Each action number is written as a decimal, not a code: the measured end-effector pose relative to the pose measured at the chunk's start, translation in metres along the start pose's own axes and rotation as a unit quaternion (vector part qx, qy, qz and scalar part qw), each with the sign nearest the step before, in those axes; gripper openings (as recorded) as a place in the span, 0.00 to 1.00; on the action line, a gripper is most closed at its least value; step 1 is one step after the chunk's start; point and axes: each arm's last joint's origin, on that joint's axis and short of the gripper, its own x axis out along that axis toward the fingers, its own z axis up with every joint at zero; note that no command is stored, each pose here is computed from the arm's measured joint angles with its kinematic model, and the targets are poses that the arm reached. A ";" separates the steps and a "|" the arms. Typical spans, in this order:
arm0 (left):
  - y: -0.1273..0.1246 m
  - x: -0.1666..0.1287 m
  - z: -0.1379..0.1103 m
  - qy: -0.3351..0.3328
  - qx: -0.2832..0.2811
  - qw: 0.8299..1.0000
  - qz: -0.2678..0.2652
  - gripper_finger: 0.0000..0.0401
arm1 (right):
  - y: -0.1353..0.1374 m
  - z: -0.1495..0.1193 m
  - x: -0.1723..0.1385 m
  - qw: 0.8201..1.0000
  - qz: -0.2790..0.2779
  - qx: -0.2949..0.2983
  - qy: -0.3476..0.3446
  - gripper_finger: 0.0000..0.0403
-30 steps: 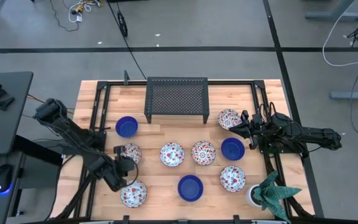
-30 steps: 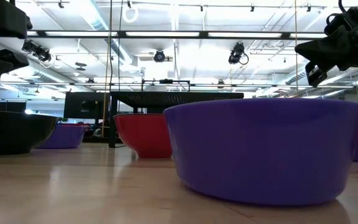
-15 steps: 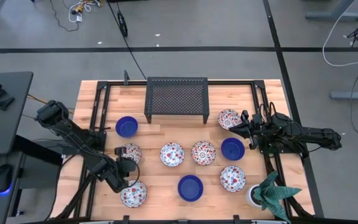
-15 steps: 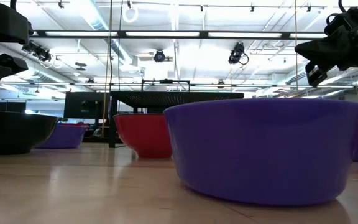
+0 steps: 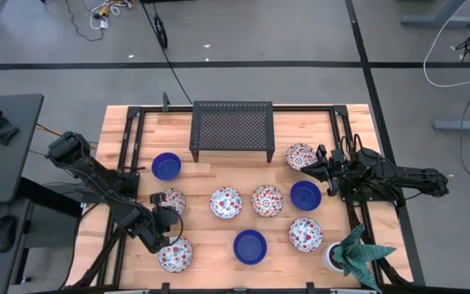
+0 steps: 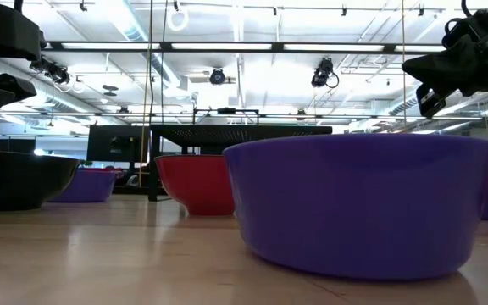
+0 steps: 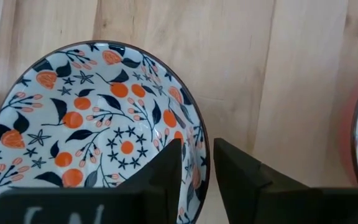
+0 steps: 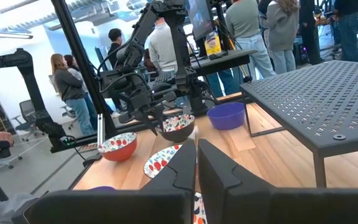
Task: Pick & Place Mini bowls
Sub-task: Put the left black bowl on the shelf
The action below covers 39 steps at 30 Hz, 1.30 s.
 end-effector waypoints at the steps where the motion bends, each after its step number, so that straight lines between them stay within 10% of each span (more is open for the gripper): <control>1: 0.000 0.000 0.000 0.000 0.000 1.000 0.000 0.23 | 0.000 0.000 0.000 1.000 0.000 0.000 0.000 0.05; 19: -0.007 -0.011 0.013 -0.003 0.002 1.000 -0.028 0.07 | 0.000 0.000 0.000 1.000 0.000 0.000 0.000 0.05; 28: -0.003 -0.057 0.080 -0.022 0.038 0.997 -0.067 0.04 | 0.000 0.000 0.000 1.000 0.000 0.000 0.000 0.05; 39: 0.062 -0.111 0.179 -0.119 0.076 0.985 -0.095 0.03 | 0.000 0.000 0.000 1.000 0.000 0.000 0.000 0.05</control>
